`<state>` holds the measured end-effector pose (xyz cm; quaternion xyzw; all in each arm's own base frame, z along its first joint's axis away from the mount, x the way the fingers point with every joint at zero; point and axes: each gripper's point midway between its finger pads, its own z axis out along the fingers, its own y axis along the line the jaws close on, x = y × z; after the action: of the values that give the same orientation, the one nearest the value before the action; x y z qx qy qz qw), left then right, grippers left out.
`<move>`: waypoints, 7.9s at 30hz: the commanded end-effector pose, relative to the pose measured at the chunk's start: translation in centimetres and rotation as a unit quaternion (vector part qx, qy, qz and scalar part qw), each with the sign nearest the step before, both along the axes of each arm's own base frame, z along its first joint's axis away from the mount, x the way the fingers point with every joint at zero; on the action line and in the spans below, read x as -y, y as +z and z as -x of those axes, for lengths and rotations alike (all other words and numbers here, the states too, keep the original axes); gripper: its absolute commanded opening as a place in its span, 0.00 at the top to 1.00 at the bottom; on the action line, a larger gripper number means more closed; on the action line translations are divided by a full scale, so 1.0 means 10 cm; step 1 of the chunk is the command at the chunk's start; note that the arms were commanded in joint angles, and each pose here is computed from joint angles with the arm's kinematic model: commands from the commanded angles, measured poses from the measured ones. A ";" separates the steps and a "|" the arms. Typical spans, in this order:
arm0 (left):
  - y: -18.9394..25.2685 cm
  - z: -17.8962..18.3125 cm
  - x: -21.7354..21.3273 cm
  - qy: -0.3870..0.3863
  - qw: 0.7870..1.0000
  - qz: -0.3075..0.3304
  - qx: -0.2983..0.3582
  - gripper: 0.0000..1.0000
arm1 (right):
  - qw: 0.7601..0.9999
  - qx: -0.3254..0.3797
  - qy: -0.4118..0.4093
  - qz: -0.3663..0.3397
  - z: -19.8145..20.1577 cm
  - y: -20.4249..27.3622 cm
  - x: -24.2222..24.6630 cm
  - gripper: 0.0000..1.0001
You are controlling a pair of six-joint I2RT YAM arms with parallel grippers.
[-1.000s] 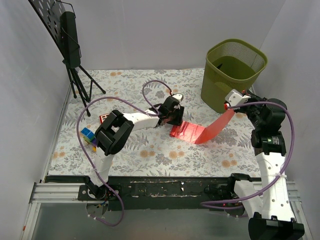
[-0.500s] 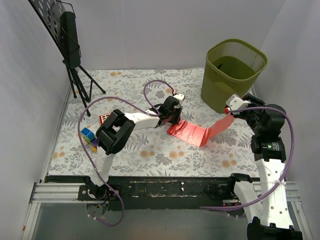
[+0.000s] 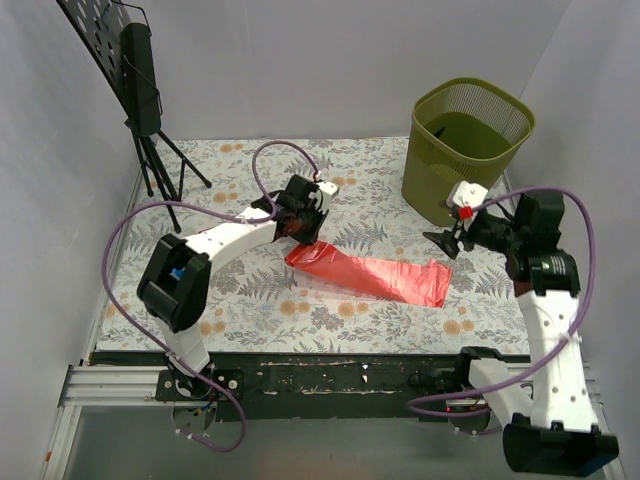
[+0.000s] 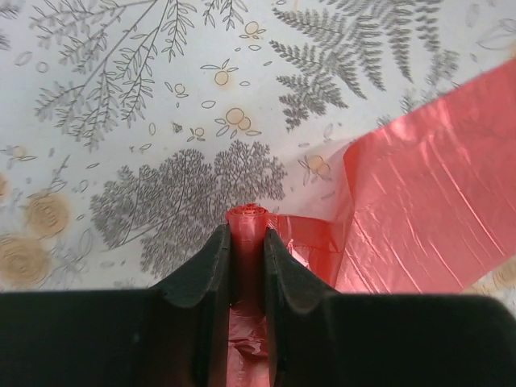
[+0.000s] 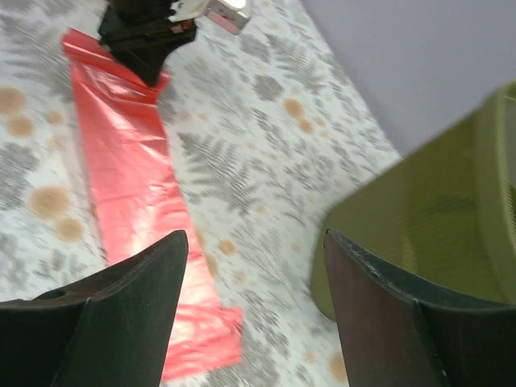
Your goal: Put the trash bags into the trash bin
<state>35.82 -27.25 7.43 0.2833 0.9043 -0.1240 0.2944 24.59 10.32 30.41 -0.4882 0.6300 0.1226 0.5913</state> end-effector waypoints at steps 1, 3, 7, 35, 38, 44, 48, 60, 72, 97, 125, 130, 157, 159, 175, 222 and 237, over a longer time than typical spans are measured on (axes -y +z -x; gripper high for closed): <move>0.64 0.06 -0.16 -0.032 0.996 -0.016 0.083 1.00 | 0.989 -0.048 0.118 -0.073 -0.09 0.25 -0.52 0.25; 0.94 0.00 -0.21 -0.019 0.992 -0.004 0.121 1.00 | 0.984 -0.050 0.157 -0.066 -0.18 0.28 -0.75 0.26; 1.66 -0.07 -0.20 -0.013 0.979 0.038 0.201 1.00 | 0.973 -0.043 0.198 -0.112 -0.29 0.40 -1.20 0.23; 3.35 0.31 -0.50 -0.056 0.904 0.075 0.416 1.00 | 0.934 -0.005 0.270 -0.235 -0.84 0.88 -2.63 0.25; 3.38 0.32 -0.53 -0.056 0.902 0.072 0.422 1.00 | 0.931 -0.017 0.275 -0.240 -0.85 0.87 -2.70 0.26; 3.38 0.32 -0.52 -0.058 0.901 0.071 0.425 1.00 | 0.928 -0.021 0.281 -0.245 -0.85 0.88 -2.78 0.40; 3.34 0.32 -0.52 -0.059 0.902 0.072 0.422 1.00 | 0.923 -0.022 0.295 -0.245 -0.79 0.92 -2.82 0.42; 3.35 0.32 -0.52 -0.052 0.901 0.080 0.424 1.00 | 0.926 -0.039 0.290 -0.240 -0.80 0.80 -2.89 0.47; 3.33 0.30 -0.53 -0.047 0.900 0.075 0.426 1.00 | 0.926 -0.050 0.285 -0.242 -0.81 0.75 -2.89 0.73; 2.90 -0.07 -0.65 0.051 0.916 0.032 0.398 1.00 | 0.909 0.083 0.405 -0.043 0.45 0.38 -2.75 0.99; 0.56 -0.35 -3.32 0.066 0.876 -0.435 0.198 0.75 | 0.984 0.063 0.142 -0.087 -0.05 0.75 -1.41 0.99; 0.84 -0.48 -2.86 0.072 0.929 -0.295 0.210 0.41 | 0.982 0.086 0.140 -0.092 -0.09 0.99 -1.41 0.99; 1.50 0.56 0.39 -0.304 0.881 0.192 0.307 0.11 | 0.928 0.342 0.035 -0.145 -0.50 2.79 -1.20 0.99; 1.45 0.51 0.52 -0.307 0.875 0.212 0.309 0.10 | 0.927 0.342 0.032 -0.150 -0.53 2.85 -1.21 0.99; 1.31 -0.19 1.26 -0.318 0.857 0.267 0.305 0.10 | 0.934 0.329 0.003 -0.142 -0.62 3.16 -1.14 0.99; 0.80 1.34 -0.32 -0.218 0.916 0.101 -0.322 1.00 | 0.956 0.068 0.282 0.053 0.16 -0.11 -1.53 0.37; 0.39 0.52 -1.05 0.012 0.968 0.098 -0.230 0.62 | 0.897 -0.020 0.434 0.087 0.75 -1.49 -2.23 0.37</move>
<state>26.36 -18.42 9.88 0.3100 0.9091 -0.2746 0.0454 16.49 29.20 14.51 -0.7318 0.4558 0.3207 0.3922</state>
